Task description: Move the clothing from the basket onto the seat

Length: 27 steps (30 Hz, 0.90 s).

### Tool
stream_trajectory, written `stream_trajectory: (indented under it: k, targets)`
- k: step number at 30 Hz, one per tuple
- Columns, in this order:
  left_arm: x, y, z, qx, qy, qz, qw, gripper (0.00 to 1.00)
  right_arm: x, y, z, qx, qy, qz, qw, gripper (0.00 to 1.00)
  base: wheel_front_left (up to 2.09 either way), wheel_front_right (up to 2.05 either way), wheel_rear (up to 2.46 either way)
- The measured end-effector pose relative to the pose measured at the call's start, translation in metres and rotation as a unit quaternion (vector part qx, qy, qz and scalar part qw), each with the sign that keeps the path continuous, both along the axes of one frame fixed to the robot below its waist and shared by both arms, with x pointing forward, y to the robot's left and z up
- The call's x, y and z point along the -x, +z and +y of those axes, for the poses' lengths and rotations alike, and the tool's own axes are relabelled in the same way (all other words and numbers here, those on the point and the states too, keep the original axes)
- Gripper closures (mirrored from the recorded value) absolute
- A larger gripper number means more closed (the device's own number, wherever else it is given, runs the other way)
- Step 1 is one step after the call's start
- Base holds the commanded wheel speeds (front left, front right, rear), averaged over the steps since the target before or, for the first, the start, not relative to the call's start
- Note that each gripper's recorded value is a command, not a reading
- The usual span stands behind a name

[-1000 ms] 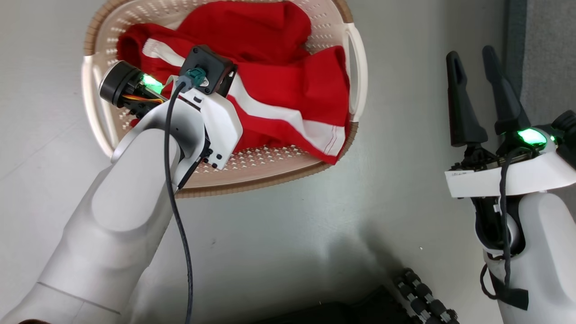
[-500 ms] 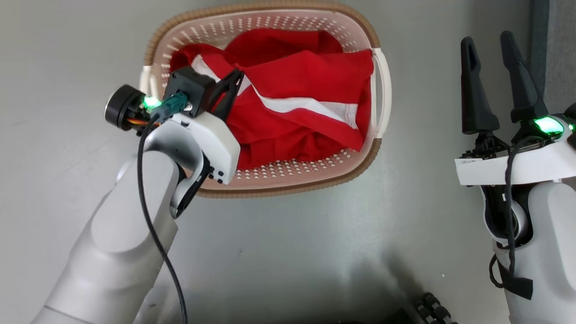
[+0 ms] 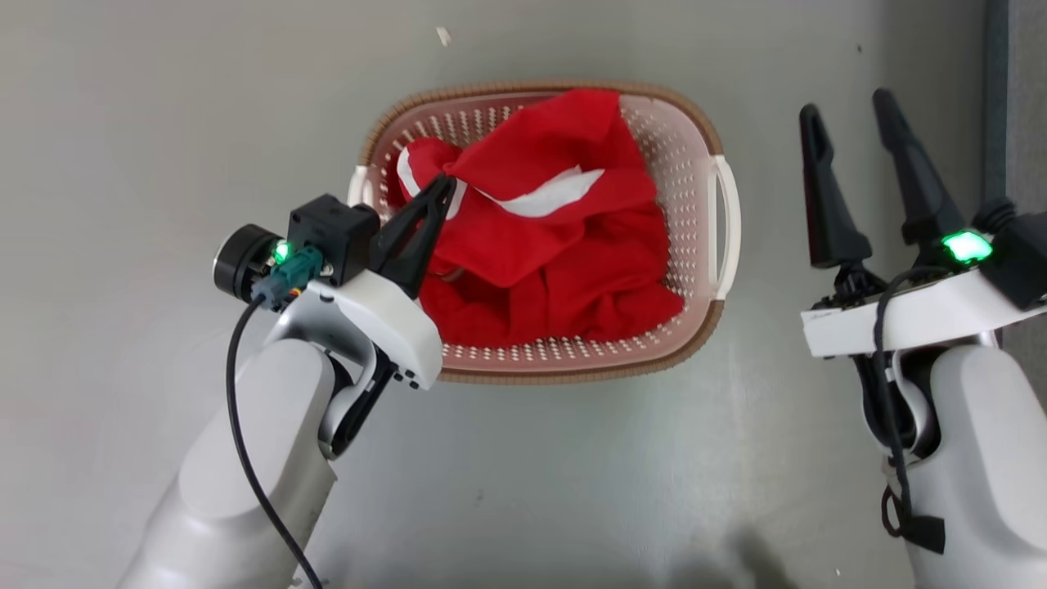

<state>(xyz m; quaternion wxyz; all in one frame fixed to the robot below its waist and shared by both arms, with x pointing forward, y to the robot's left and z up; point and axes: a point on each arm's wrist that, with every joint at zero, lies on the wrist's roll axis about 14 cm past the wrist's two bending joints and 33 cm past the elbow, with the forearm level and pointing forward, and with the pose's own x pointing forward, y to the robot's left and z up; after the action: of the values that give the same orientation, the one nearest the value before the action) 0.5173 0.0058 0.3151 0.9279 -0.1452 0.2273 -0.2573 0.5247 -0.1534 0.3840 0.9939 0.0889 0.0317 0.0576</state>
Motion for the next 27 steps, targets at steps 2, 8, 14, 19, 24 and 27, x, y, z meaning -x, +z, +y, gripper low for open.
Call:
stream_trajectory:
  k: [2,8,14,19,24,27]
  targets:
    - [0.001,0.013,0.004,0.005,0.008,-0.015,1.0,1.0,0.003,0.005,0.006,0.0,0.008,-0.002,1.0,0.0,0.0,0.0,0.0]
    - [0.004,0.051,0.014,0.017,0.028,-0.054,0.998,1.0,0.011,0.022,0.018,0.003,0.025,-0.013,1.0,0.0,0.0,0.0,0.0]
    - [0.01,0.092,0.021,0.029,0.036,-0.099,0.994,1.0,0.02,0.044,0.037,0.013,0.053,-0.031,0.998,0.0,0.0,0.0,0.0]
    - [0.014,0.128,0.026,0.037,0.044,-0.137,0.989,1.0,0.031,0.06,0.049,0.014,0.075,-0.043,0.996,0.0,0.0,0.0,0.0]
    - [0.02,0.163,0.033,0.051,0.055,-0.169,0.983,1.0,0.045,0.073,0.059,0.022,0.094,-0.051,0.994,0.0,0.0,0.0,0.0]
    - [0.024,0.183,0.036,0.052,0.058,-0.191,0.978,1.0,0.055,0.078,0.065,0.026,0.108,-0.053,0.992,0.0,0.0,0.0,0.0]
